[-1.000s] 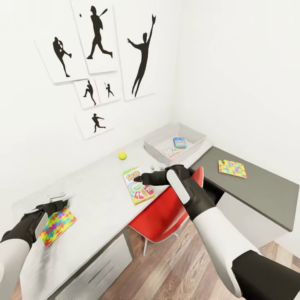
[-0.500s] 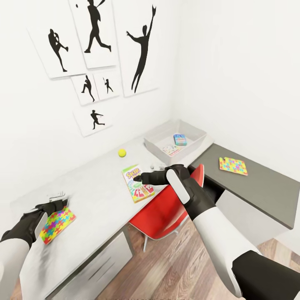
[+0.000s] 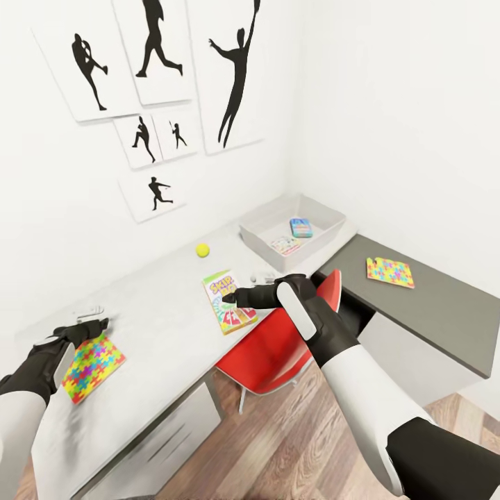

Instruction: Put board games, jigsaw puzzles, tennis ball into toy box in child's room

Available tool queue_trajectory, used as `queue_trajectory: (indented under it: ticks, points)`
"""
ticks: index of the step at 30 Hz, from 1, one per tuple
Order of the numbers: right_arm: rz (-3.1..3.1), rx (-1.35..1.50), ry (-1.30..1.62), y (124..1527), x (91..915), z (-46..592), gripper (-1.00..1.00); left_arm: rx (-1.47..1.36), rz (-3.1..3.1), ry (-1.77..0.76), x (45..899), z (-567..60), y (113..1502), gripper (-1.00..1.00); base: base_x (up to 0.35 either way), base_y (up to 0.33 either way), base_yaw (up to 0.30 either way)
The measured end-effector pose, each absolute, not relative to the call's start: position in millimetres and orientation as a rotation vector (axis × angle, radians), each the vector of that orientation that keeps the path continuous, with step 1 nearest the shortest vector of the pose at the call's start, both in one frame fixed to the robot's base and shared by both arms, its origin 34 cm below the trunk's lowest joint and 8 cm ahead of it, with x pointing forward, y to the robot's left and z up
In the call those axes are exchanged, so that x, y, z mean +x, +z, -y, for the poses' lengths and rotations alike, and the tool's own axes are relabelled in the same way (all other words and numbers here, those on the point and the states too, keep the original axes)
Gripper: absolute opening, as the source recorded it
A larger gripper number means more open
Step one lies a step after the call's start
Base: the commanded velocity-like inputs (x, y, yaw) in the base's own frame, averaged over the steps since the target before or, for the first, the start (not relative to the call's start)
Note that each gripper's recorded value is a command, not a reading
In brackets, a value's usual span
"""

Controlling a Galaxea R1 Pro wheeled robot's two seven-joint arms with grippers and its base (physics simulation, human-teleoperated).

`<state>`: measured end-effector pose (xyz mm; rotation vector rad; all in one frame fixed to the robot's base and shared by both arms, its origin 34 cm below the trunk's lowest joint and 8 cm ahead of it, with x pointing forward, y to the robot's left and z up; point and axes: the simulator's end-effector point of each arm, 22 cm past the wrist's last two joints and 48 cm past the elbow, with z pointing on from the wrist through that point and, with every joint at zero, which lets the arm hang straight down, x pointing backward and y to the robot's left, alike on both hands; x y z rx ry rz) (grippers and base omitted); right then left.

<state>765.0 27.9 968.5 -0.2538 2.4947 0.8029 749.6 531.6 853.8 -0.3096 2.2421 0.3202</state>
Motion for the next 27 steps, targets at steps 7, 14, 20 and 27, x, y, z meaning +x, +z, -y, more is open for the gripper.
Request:
queue_trajectory:
  ticks: [7, 14, 20, 27]
  points:
    - [-2.507, -0.253, 0.806, 960.7, 764.1, -28.2, 1.0, -0.307, -2.247, 0.325, 749.4, -531.7, 848.6, 1.0, 0.0, 0.0, 0.0]
    - [-2.519, -0.25, 0.81, 953.0, 763.3, -28.3, 1.0, -0.301, -2.26, 0.325, 748.1, -529.4, 840.5, 1.0, 0.0, 0.0, 0.0]
    - [-2.529, -0.247, 0.813, 946.5, 762.7, -28.3, 1.0, -0.3, -2.271, 0.325, 746.6, -528.2, 833.7, 1.0, 0.0, 0.0, 0.0]
    - [-2.539, -0.243, 0.816, 939.2, 762.0, -28.4, 1.0, -0.298, -2.281, 0.327, 744.9, -527.6, 826.2, 1.0, 0.0, 0.0, 0.0]
